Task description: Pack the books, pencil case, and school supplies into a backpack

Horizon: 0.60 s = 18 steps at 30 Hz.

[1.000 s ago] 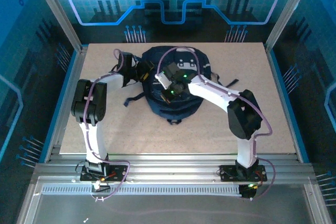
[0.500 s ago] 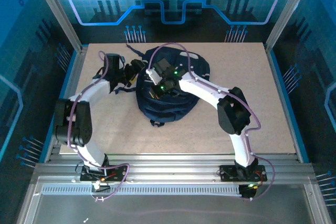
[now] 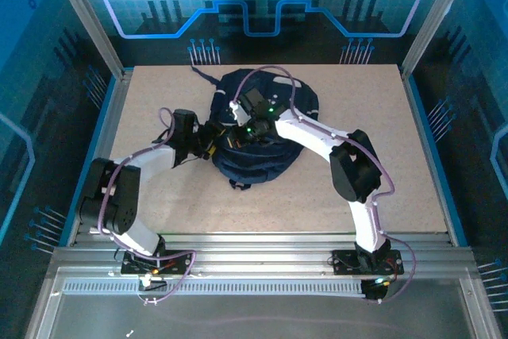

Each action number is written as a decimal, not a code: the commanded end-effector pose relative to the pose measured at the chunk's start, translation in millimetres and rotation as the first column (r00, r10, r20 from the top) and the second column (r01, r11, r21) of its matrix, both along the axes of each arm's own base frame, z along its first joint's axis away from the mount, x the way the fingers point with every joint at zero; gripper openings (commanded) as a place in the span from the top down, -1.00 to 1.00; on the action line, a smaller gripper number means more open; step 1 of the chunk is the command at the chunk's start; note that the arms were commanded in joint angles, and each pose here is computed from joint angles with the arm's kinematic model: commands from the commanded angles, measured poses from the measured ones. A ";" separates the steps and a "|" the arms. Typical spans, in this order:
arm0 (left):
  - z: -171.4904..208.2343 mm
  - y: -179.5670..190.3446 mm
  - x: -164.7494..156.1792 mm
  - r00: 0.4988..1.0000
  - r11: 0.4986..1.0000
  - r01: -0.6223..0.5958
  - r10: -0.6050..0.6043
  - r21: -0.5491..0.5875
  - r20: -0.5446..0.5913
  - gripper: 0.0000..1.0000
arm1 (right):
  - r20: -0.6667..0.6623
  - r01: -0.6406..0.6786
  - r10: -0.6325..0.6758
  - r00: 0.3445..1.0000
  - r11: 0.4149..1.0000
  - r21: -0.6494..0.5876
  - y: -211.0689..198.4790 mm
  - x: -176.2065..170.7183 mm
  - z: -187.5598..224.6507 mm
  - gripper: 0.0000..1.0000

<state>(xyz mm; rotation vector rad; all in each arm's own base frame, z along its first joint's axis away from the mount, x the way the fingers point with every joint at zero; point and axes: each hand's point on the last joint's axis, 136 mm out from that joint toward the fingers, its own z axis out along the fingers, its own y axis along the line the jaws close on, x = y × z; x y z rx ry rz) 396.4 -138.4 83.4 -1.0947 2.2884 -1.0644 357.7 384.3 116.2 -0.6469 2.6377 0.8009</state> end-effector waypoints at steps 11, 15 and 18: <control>-1.0 9.2 31.6 0.988 0.994 -0.113 0.114 -0.011 0.105 1.00 | -0.072 0.008 -0.021 0.997 0.984 -0.176 -77.3 -48.3 -12.1 1.00; -2.7 18.4 32.5 0.987 0.992 -0.126 0.125 0.000 0.104 1.00 | -0.064 0.052 -0.074 0.995 0.954 -0.295 -120.8 -47.7 -19.4 1.00; -4.6 23.5 31.9 0.987 0.992 -0.129 0.128 0.009 0.100 1.00 | -0.042 0.077 -0.101 0.994 0.921 -0.383 -148.6 -43.9 -20.3 1.00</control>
